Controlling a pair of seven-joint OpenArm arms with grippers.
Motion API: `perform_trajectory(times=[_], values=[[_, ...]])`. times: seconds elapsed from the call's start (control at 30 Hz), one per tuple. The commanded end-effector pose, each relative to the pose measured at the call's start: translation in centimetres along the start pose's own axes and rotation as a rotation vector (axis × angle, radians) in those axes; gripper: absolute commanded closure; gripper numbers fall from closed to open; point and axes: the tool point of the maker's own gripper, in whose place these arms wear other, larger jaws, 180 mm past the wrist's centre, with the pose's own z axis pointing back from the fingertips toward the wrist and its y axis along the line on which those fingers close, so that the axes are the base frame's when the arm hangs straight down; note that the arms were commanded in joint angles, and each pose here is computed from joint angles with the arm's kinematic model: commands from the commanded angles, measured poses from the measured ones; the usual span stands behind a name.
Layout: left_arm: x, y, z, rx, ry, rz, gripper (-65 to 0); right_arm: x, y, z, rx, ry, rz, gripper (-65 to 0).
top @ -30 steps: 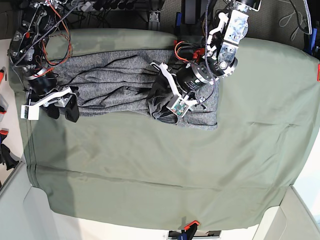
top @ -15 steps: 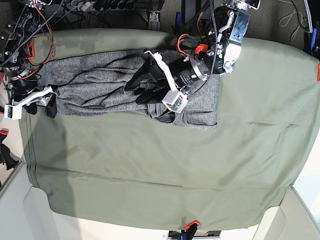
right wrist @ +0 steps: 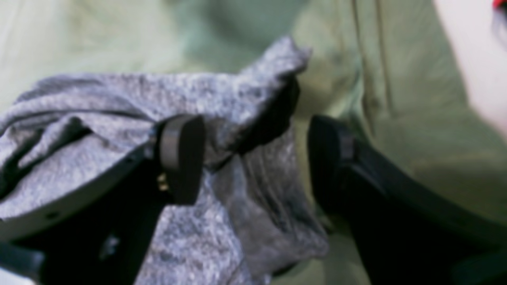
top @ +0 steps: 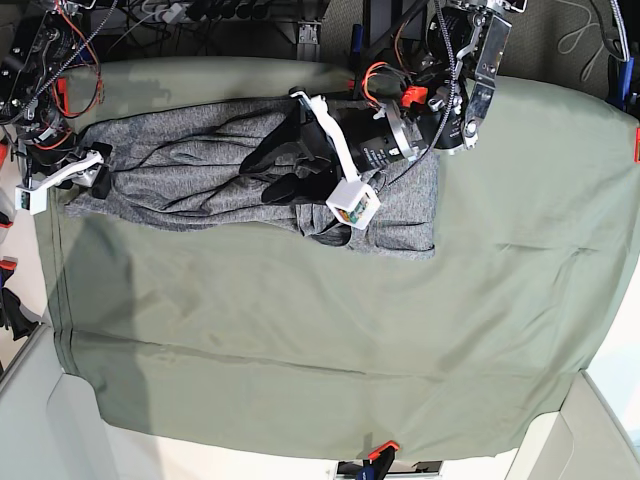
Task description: Fold the T-shirt properly
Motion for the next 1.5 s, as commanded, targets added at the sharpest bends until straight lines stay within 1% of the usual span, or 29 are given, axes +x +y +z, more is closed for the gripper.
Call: perform_trajectory(times=[0.0,0.17,0.3,0.5,0.6,0.7,0.83,0.87,0.9,1.03,1.07,1.1,1.17,1.23,1.3,1.37,1.43,1.47], values=[[1.7,0.0,0.4,-0.010,-0.052,-0.021,-34.9,1.5,0.0,0.2,0.012,-0.049,-0.001,-40.6],[2.8,3.3,2.4,0.097,-0.081,-0.022,-34.9,0.5,-0.1,-0.4,0.029,-0.031,-0.044,-40.5],[3.7,5.6,4.3,0.172,-0.117,-0.007,-34.9,-0.3,0.1,-0.7,0.051,-0.013,-0.041,-40.5],[3.9,7.9,6.5,0.257,-0.109,-0.002,-34.9,0.3,0.8,-0.6,0.094,-0.045,-0.080,-40.5],[2.2,9.5,7.4,0.302,-0.032,-0.025,-34.9,0.4,0.9,-0.6,0.098,-0.047,-0.084,-40.5],[-0.3,10.9,8.3,0.331,0.033,0.015,-34.9,0.4,1.0,-0.6,0.107,-0.050,-0.079,-40.5],[-2.9,11.5,9.0,0.355,0.038,0.080,-34.3,0.4,1.3,-0.6,0.118,-0.050,-0.068,-40.5],[-3.2,11.5,9.1,0.362,0.028,0.086,-33.5,0.4,1.3,-0.6,0.118,-0.050,-0.068,-40.2],[-3.3,11.6,9.3,0.370,0.014,0.085,-31.2,0.4,1.3,-0.6,0.119,-0.051,-0.069,-40.2],[-3.6,11.4,9.4,0.376,0.008,0.087,-17.3,0.4,1.4,-0.6,0.121,-0.054,-0.073,-39.7],[-3.6,11.4,9.4,0.376,0.008,0.087,-15.3,0.4,1.4,-0.6,0.122,-0.054,-0.074,-36.6],[-3.6,11.4,9.4,0.375,0.006,0.089,-14.7,0.5,1.5,-0.6,0.126,-0.056,-0.077,-31.8],[-3.3,11.3,9.3,0.367,-0.012,0.101,-14.7,0.6,1.7,-0.6,0.136,-0.062,-0.087,-21.1],[-3.2,11.1,9.2,0.357,-0.021,0.118,-14.7,0.8,1.9,-0.5,0.151,-0.071,-0.101,-12.8],[-3.4,11.0,9.1,0.353,-0.015,0.125,-14.7,0.9,2.1,-0.5,0.161,-0.078,-0.111,-7.4],[-3.3,11.0,9.2,0.354,-0.015,0.124,-14.7,1.0,2.4,-0.4,0.178,-0.083,-0.093,-0.8],[-3.1,11.0,9.2,0.354,-0.020,0.121,-14.7,1.2,3.1,-0.3,0.217,-0.094,-0.070,0.0],[-2.9,11.0,9.3,0.356,-0.026,0.117,-14.7,1.5,3.4,-0.2,0.238,-0.105,-0.078,0.0]])
